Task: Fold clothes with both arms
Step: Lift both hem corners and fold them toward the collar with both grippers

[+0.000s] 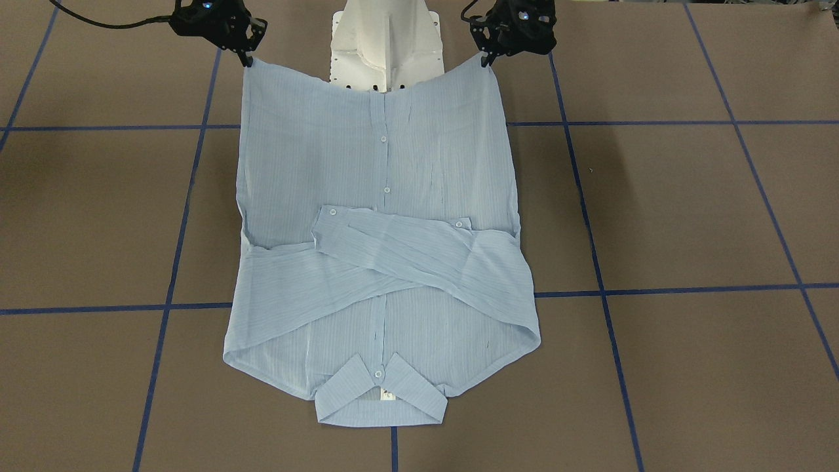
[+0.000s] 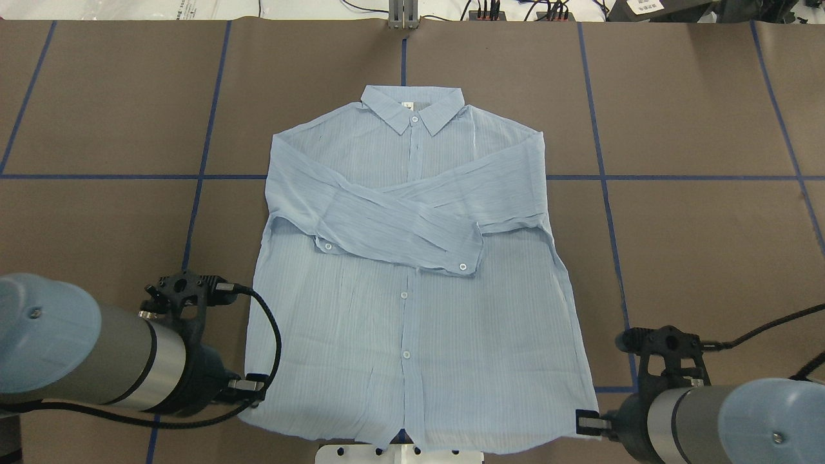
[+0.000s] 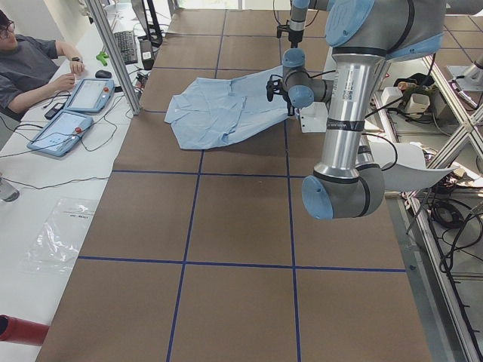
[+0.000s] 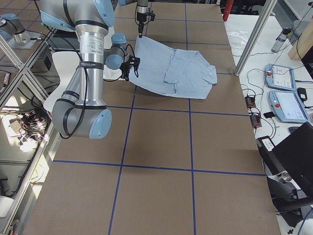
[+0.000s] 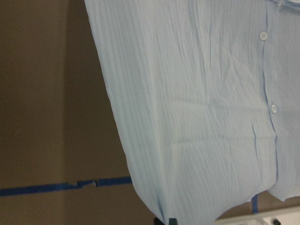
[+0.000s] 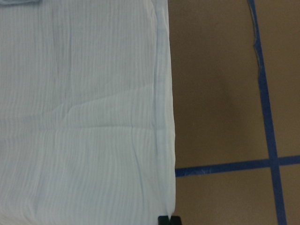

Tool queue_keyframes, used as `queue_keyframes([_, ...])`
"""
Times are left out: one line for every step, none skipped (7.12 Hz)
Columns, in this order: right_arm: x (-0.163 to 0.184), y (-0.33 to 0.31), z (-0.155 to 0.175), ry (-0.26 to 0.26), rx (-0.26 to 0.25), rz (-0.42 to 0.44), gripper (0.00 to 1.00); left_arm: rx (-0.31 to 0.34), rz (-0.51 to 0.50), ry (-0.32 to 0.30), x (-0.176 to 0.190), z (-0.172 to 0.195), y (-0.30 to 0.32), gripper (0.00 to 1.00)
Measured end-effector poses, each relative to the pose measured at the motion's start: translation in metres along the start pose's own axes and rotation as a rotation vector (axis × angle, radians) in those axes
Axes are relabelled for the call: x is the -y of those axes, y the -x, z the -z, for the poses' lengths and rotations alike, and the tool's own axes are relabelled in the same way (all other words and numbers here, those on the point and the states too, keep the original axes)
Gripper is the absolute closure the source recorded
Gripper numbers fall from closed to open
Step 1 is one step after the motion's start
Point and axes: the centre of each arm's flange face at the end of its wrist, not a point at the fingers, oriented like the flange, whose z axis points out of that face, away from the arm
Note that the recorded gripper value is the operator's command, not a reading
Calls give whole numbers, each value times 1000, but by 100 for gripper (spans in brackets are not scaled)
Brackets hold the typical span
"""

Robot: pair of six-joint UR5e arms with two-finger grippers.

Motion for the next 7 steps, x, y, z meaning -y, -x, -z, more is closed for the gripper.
queue_keyframes([-16, 2, 32, 54, 13, 19, 100, -32, -11, 54, -19, 16, -8, 100])
queue_keyframes([-18, 0, 56, 73, 19, 15, 100, -52, -8, 73, -27, 27, -12, 100])
queue_keyframes([-6, 0, 68, 53, 18, -11, 100, -55, 9, 60, -21, 31, -13, 100])
queue_keyframes([15, 6, 77, 4, 30, -53, 100, -47, 40, 9, 0, 37, -8, 100])
queue_keyframes([44, 18, 85, -59, 52, -103, 100, -41, 72, -60, 29, 49, 1, 100])
queue_keyframes([77, 35, 90, -125, 74, -143, 100, -39, 98, -132, 61, 63, 7, 100])
queue_keyframes([115, 51, 94, -197, 83, -156, 100, -35, 122, -207, 98, 78, 10, 100])
